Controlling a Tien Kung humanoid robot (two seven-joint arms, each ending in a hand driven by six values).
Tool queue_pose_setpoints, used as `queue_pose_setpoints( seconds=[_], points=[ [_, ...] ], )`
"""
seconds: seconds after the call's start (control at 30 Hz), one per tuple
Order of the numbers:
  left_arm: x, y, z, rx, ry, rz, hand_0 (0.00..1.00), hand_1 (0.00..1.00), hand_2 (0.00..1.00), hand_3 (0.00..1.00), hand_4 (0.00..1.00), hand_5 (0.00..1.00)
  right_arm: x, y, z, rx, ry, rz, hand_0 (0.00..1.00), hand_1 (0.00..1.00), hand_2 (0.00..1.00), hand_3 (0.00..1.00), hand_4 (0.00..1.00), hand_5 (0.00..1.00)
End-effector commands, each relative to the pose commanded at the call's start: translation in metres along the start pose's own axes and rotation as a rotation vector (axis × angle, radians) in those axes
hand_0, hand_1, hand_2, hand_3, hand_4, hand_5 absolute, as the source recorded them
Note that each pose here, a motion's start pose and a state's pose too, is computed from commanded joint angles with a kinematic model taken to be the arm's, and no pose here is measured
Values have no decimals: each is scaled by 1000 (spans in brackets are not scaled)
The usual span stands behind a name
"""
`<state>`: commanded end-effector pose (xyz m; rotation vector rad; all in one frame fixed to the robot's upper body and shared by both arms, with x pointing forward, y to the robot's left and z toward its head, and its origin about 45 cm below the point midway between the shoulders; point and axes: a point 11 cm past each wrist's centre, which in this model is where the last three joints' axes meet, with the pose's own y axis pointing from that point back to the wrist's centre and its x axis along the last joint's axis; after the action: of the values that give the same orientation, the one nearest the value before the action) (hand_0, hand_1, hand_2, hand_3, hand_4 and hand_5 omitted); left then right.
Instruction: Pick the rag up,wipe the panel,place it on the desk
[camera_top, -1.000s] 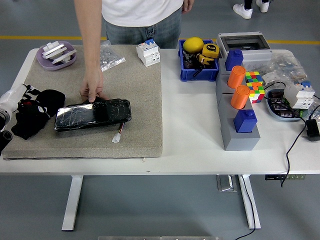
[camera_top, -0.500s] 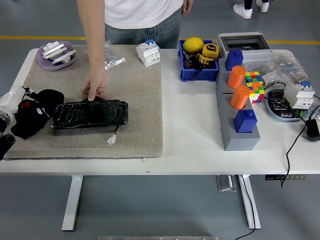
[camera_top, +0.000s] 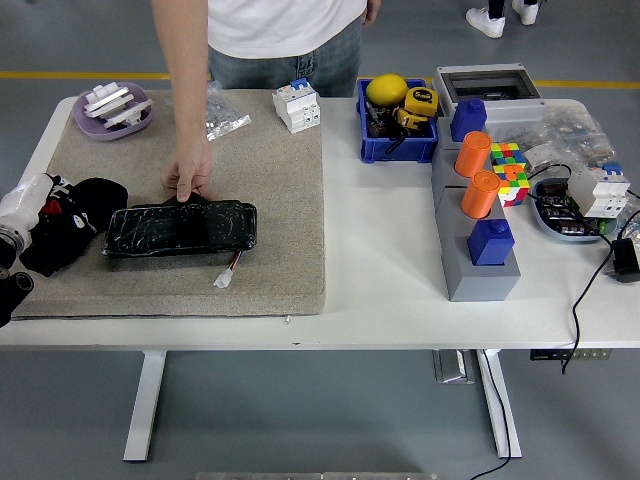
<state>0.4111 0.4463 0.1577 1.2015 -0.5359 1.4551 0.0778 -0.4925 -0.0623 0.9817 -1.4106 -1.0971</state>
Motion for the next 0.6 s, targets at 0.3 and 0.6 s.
queue_pose_setpoints(
  seconds=[0.3, 0.6],
  points=[
    [14, 6, 12, -47, -6, 65, 185, 150, 534, 518, 343, 2, 1, 0, 3, -8, -1, -1, 757, 724, 718, 706, 998, 536],
    [28, 26, 31, -86, 37, 116, 186, 151, 536, 524, 369, 2, 3, -1, 6, -8, -9, 3, 756, 725, 718, 706, 998, 535]
  ],
)
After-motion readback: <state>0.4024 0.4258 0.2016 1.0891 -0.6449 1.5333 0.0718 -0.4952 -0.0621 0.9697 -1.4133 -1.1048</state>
